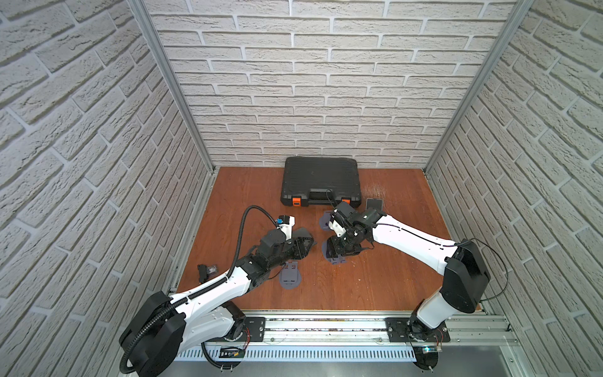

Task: Open the phone stand
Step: Pick up the phone stand at the center of the board, then open the phone stand.

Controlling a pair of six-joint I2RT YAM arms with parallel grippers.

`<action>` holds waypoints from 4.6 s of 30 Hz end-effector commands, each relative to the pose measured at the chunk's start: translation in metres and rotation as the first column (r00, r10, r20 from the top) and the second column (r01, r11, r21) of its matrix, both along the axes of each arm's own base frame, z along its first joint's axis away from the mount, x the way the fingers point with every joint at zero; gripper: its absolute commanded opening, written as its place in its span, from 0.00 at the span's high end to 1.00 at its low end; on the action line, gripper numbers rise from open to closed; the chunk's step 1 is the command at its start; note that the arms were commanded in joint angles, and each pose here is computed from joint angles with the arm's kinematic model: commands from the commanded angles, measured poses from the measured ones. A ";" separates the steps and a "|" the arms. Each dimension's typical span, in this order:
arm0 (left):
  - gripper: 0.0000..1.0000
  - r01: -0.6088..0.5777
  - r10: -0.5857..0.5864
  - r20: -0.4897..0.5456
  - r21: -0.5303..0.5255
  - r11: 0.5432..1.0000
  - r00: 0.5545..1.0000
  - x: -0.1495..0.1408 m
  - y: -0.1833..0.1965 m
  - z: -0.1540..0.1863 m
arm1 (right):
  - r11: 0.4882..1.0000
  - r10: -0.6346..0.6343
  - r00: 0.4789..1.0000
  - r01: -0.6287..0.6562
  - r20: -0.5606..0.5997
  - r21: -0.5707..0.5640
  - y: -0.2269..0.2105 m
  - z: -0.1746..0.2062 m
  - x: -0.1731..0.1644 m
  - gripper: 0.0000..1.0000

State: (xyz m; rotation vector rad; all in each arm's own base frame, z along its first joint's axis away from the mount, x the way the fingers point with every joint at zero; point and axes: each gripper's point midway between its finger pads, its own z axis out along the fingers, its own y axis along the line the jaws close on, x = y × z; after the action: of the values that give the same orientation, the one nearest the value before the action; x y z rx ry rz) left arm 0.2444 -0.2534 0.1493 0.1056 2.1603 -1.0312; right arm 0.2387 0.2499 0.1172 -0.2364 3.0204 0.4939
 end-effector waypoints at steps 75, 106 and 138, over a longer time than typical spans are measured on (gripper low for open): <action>0.95 -0.241 0.211 0.229 0.110 0.964 0.950 0.043 0.061 -0.023 | 0.944 0.051 0.999 -0.047 -0.003 0.328 0.022 0.068 0.010 0.91; 0.62 0.166 -0.116 0.369 -0.105 0.981 0.922 0.022 -0.056 0.048 | 0.950 0.009 0.998 -0.029 0.063 0.312 0.029 0.077 0.039 0.93; 1.00 0.220 -0.154 0.391 -0.128 0.967 0.907 0.021 -0.068 0.062 | 0.942 -0.006 0.998 -0.016 0.062 0.335 0.037 0.071 0.047 0.92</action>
State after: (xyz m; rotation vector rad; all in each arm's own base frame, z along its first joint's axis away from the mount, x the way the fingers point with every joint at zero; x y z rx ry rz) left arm 0.2700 -0.3080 0.1816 0.3589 1.8389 -1.1050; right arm 0.2766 0.2688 0.1777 -0.1894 2.8862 0.8651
